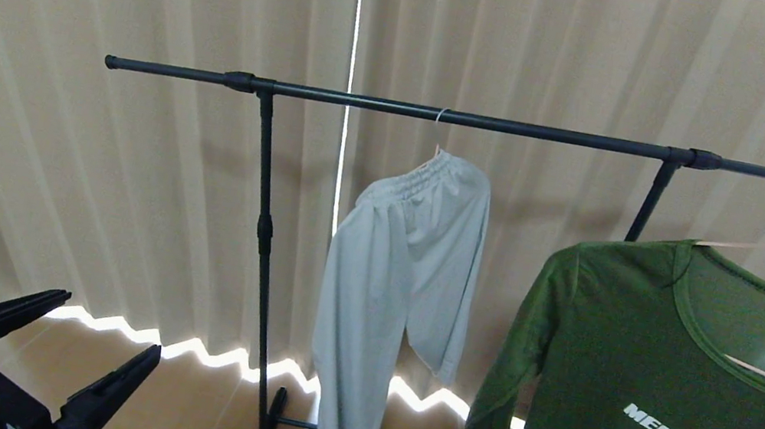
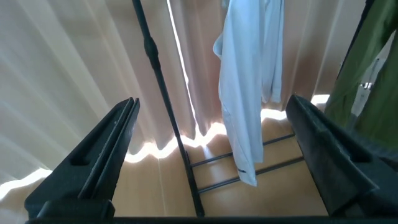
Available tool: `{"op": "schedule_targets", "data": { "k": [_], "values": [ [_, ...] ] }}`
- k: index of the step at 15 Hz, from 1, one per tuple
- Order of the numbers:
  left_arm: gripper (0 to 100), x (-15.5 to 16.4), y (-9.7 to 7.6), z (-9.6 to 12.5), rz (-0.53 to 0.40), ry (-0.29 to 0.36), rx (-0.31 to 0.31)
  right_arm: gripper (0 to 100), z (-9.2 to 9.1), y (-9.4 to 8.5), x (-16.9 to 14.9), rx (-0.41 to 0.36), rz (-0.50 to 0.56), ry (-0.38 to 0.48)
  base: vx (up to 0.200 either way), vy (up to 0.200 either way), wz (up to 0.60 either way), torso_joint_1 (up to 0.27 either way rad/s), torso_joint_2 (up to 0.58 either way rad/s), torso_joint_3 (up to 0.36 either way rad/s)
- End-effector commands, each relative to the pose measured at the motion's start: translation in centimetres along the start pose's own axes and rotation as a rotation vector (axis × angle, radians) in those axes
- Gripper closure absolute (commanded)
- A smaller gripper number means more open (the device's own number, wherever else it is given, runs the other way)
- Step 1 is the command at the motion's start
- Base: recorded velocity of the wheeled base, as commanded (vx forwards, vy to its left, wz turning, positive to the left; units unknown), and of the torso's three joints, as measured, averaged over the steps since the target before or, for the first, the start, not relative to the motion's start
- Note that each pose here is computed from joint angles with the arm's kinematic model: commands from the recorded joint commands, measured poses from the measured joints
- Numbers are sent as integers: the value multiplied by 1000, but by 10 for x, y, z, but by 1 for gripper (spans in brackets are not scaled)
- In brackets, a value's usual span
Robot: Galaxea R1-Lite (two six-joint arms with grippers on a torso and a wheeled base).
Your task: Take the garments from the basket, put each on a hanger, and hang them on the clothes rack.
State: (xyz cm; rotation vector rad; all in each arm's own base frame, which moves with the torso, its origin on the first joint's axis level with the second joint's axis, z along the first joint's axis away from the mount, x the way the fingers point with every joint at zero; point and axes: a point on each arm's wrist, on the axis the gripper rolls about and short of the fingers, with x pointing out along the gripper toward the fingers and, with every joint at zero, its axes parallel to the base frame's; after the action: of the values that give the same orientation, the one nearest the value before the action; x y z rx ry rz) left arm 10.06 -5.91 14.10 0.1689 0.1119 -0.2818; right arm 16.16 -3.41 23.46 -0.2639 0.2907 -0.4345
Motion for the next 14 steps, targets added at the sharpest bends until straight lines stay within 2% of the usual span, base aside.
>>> {"op": "schedule_targets", "data": {
  "k": [1,4,14],
  "values": [
    [0,1,0,0,5,3,2,100,-1,1,2,-2,1,7,0,0,0,0,0,0],
    [0,2,3,0,29,7,1,100,-1,1,2,-3,2,6,200,0,0,1,4,6],
    [0,1,3,-2,27,14,6,100,-5,2,1,-3,6,13,200,0,0,3,4,2]
  ]
}}
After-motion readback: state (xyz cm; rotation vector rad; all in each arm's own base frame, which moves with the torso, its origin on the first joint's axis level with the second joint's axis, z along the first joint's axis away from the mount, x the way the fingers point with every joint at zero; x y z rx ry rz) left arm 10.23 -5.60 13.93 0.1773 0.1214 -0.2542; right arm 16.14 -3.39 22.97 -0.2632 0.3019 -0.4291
